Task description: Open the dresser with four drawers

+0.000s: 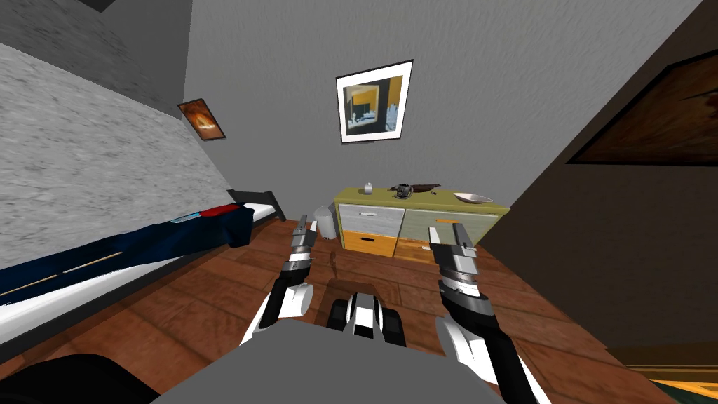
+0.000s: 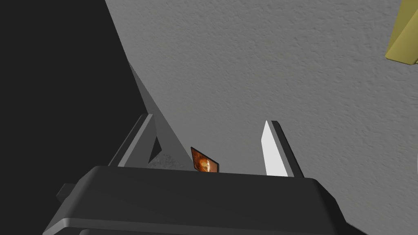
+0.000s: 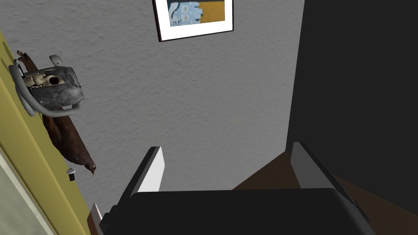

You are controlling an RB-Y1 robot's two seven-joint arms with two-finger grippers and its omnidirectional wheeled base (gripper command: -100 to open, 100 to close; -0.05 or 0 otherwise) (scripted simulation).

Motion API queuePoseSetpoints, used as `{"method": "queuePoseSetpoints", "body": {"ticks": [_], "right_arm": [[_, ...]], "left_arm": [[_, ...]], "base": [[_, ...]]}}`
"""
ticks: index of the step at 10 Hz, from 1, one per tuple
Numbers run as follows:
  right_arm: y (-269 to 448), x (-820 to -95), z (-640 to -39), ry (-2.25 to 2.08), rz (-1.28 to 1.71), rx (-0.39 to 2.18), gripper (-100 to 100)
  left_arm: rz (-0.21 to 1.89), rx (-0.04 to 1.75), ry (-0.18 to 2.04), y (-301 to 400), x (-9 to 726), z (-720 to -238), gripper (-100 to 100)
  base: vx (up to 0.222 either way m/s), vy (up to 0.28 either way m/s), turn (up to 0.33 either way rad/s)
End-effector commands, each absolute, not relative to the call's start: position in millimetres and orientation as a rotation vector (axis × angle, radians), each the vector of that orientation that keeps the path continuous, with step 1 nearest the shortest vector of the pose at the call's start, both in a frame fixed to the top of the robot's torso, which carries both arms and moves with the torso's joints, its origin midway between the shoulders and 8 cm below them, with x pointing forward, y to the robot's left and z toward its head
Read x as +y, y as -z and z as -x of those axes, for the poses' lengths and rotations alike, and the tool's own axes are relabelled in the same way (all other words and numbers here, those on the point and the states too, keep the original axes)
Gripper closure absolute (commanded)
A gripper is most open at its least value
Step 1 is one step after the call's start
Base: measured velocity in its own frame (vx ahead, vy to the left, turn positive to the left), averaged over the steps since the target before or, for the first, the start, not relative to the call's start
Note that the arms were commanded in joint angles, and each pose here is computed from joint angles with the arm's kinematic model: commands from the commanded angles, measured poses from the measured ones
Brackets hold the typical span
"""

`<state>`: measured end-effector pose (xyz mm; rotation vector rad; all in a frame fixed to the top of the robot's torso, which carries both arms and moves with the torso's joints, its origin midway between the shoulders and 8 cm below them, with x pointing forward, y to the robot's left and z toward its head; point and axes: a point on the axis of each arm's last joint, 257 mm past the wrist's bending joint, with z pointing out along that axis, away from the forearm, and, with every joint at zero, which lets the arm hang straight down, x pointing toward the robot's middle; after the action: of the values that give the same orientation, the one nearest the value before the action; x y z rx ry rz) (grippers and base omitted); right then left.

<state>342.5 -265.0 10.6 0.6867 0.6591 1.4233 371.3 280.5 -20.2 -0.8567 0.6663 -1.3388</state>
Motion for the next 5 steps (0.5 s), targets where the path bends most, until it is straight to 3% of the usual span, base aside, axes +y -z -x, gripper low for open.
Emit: {"method": "queuePoseSetpoints", "body": {"ticks": [1, 5], "right_arm": [[-3.0, -260.2, -343.9, -1.519, -0.727, 0.647, -100], [9.5, -254.4, -346.6, -1.662, -0.798, 0.615, -100]], "left_arm": [[0.857, 0.666, 1.339, 20.2, 280.5, -371.3, 0], [0.857, 0.666, 1.339, 20.2, 280.5, -371.3, 0]], "base": [[0.052, 0.028, -0.008], [0.063, 0.032, -0.007]]}}
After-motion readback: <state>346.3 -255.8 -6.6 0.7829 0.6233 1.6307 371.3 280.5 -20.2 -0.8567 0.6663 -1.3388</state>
